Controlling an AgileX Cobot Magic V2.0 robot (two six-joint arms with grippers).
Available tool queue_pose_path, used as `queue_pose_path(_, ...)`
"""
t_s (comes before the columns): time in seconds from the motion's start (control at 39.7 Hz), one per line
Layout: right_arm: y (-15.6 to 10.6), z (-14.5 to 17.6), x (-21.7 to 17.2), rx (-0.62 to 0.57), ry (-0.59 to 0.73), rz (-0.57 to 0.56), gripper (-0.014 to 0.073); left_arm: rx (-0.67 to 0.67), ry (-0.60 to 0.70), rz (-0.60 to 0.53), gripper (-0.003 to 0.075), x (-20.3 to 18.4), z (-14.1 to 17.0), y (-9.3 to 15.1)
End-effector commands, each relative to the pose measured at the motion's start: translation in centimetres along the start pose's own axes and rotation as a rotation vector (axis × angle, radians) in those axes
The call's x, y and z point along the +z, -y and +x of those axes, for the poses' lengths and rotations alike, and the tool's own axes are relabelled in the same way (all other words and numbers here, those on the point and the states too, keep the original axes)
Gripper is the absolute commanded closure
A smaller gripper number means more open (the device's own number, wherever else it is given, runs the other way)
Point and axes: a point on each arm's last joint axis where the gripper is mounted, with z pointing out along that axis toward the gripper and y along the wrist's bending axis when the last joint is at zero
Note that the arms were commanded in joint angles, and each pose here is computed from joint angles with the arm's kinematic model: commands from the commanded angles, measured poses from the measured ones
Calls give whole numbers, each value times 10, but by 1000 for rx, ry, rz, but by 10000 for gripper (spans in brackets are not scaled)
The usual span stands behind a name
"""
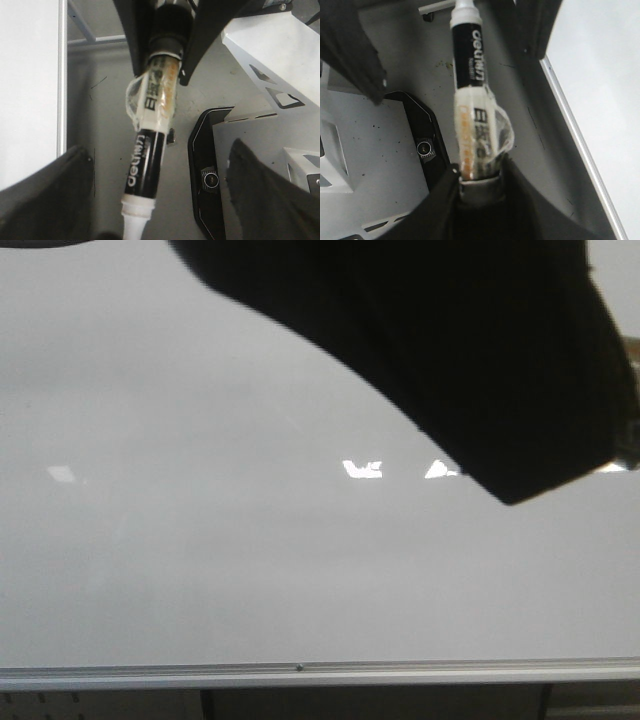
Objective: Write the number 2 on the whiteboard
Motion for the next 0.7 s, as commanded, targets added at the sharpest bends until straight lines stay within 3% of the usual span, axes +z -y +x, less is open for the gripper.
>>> queue_pose_path(0.0,1,-9,-9,-9,77,26,540,6,106,-42,290,-16,-15,0)
queue_pose_path(0.2,1,-9,-9,-9,76,26,540,6,103,-42,559,-15,-15,0)
queue_pose_path(0.35,1,-9,-9,-9,73,24,505,6,103,-42,693,-15,-15,0)
queue_pose_path(0.4,1,-8,-9,-9,69,21,426,4,103,-43,715,-15,-15,-1)
queue_pose_path(0.55,1,-6,-11,-13,59,29,83,10,96,-44,722,-16,-14,0)
queue_pose_path(0.6,1,-3,-15,-15,50,49,18,15,79,-52,722,-16,-12,-1)
queue_pose_path(0.68,3,2,-20,8,34,91,-1,6,43,-92,722,-22,-8,-2)
